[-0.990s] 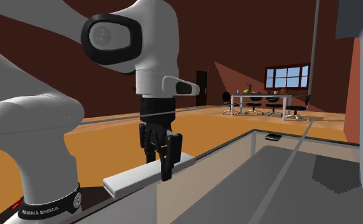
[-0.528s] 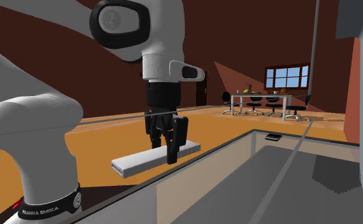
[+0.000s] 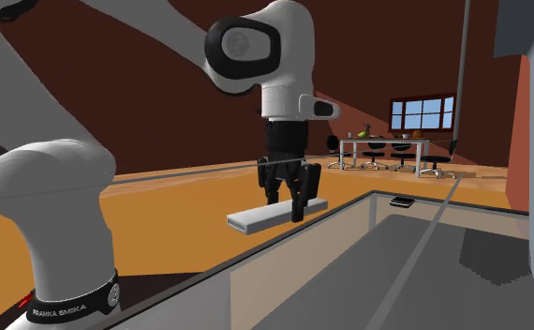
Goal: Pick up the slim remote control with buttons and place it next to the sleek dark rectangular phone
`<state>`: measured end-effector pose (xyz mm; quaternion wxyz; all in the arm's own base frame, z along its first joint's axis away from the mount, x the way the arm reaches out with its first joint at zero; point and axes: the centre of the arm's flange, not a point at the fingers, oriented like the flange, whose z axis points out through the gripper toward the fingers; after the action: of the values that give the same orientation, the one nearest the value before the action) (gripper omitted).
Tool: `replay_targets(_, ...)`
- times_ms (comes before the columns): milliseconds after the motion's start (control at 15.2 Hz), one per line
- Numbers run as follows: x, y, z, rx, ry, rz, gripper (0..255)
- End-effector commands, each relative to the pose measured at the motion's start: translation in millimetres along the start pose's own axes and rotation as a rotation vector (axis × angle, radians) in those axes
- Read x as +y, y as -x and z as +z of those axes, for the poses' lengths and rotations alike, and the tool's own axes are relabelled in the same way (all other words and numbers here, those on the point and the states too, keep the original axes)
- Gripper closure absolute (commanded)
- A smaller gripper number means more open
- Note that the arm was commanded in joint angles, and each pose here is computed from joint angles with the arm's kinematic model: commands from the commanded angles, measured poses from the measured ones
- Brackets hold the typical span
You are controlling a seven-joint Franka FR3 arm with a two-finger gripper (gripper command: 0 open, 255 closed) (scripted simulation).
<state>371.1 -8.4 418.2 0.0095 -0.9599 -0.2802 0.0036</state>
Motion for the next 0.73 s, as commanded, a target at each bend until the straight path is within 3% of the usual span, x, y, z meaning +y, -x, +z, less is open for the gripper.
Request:
replay_targets(0,-3,-29,3,0.000,0.000,0.000,255)
replay_targets(660,-14,-160,2,0.000,0.000,0.000,255)
